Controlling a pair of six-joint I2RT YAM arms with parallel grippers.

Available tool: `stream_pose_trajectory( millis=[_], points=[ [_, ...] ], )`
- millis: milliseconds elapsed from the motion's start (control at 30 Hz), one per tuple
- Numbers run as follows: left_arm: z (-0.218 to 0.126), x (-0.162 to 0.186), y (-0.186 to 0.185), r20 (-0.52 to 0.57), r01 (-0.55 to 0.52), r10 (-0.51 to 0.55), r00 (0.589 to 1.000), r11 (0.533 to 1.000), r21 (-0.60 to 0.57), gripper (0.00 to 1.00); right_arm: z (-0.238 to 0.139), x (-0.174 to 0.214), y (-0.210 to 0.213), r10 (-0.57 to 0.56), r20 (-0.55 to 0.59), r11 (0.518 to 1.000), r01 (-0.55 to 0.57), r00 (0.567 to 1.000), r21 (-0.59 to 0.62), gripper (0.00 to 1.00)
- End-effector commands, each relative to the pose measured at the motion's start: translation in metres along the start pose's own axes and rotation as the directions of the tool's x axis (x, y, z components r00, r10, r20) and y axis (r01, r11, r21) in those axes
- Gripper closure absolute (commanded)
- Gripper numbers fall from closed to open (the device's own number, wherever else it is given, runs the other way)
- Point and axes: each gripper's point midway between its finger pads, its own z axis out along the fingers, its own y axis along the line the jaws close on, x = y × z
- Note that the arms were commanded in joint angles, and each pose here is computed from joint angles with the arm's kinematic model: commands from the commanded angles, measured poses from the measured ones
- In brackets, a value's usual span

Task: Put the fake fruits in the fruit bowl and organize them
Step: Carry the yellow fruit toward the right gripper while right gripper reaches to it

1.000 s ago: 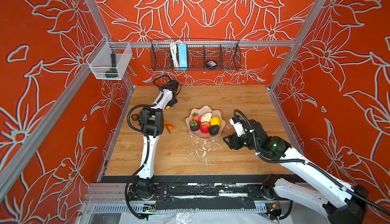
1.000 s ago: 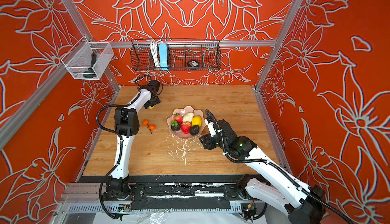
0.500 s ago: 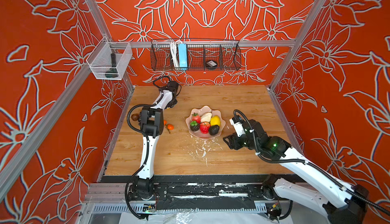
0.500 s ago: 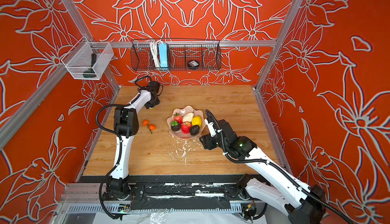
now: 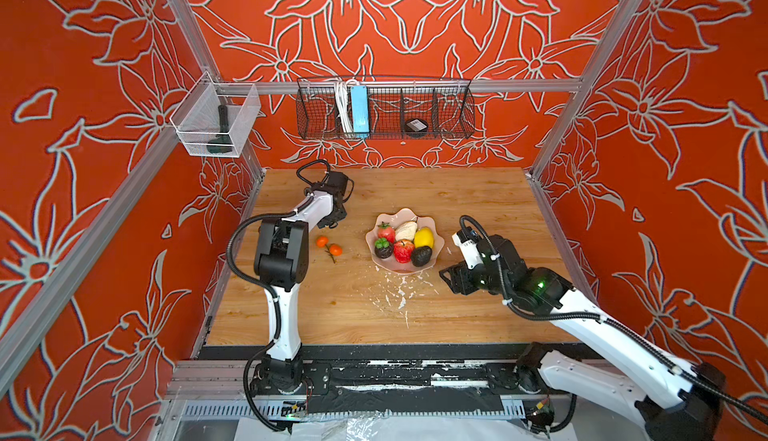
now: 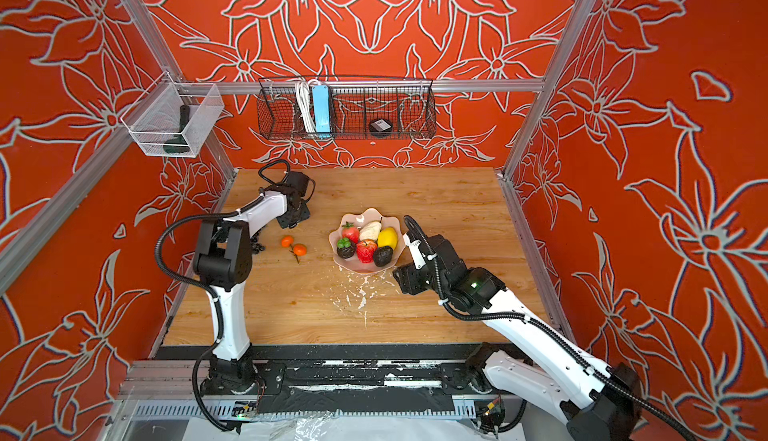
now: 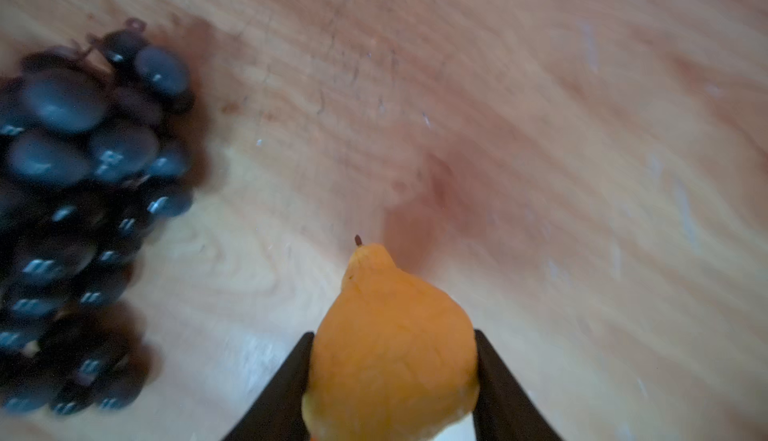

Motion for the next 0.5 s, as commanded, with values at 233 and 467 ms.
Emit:
stream_pose_trajectory(
  millis=[233, 467],
  points=[
    [-0.154, 0.023, -0.075, 0.32, -0.307, 0.141, 0.937, 0.769, 0.561, 0.56, -0.009, -0.025, 0.001, 0.101, -0.015, 0.995, -0.101, 0.995, 0.023, 0.29],
    [-0.252, 0.12, -0.135, 0.487, -0.574, 0.331, 0.808, 0.259, 0.776, 0.58, -0.022, -0.049, 0.008, 0.135, -0.006, 0.99, -0.135, 0.991, -0.033, 0.29]
  ],
)
